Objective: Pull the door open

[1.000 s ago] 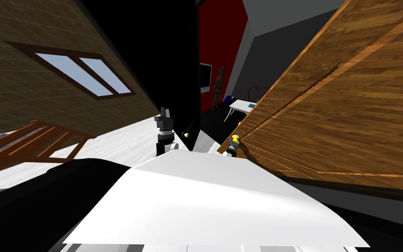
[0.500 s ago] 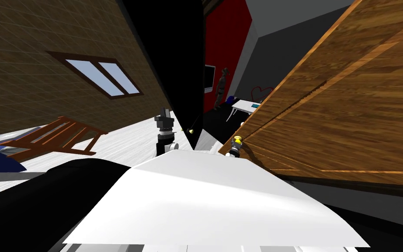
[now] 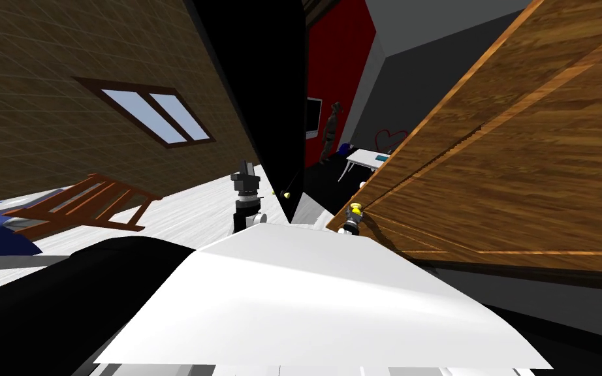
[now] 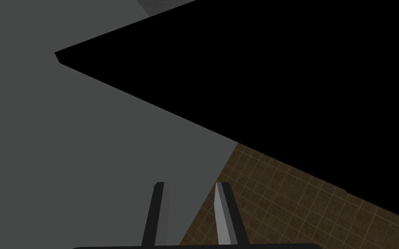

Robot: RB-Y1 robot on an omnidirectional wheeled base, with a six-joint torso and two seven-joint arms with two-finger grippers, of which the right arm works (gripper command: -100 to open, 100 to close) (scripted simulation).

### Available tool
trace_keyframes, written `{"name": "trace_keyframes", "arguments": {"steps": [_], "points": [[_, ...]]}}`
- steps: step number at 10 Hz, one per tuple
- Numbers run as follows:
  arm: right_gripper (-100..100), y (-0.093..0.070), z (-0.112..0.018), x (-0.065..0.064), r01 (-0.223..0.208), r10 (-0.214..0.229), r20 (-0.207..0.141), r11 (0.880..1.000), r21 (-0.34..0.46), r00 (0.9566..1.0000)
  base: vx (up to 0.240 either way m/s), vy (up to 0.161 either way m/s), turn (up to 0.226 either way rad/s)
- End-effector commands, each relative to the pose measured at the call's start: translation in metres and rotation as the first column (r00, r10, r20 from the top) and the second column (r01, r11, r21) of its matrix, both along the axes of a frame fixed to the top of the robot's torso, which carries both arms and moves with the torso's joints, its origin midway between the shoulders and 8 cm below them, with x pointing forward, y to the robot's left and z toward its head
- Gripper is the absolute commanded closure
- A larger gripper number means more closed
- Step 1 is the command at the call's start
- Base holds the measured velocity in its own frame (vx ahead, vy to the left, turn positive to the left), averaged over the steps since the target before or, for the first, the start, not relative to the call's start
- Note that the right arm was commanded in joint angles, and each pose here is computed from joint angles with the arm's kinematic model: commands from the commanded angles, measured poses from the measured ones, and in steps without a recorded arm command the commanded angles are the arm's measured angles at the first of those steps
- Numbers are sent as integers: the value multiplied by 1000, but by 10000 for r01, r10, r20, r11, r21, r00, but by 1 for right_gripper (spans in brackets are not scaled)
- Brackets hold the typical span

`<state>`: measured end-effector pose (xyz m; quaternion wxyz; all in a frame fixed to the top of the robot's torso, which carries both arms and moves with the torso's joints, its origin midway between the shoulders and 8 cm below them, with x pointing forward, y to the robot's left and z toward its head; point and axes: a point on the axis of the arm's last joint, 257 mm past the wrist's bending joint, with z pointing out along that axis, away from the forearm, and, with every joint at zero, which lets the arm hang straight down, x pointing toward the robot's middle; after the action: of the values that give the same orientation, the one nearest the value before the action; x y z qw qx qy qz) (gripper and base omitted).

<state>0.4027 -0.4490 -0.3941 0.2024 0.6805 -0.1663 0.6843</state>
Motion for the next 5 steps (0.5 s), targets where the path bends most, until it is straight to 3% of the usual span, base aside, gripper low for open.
{"name": "trace_keyframes", "arguments": {"steps": [1, 5], "points": [[100, 28, -1, 13, -421, 419, 59, 9989, 217, 9991, 7, 5, -5], [100, 28, -1, 13, -421, 419, 59, 9989, 217, 9991, 3, -4, 4]]}}
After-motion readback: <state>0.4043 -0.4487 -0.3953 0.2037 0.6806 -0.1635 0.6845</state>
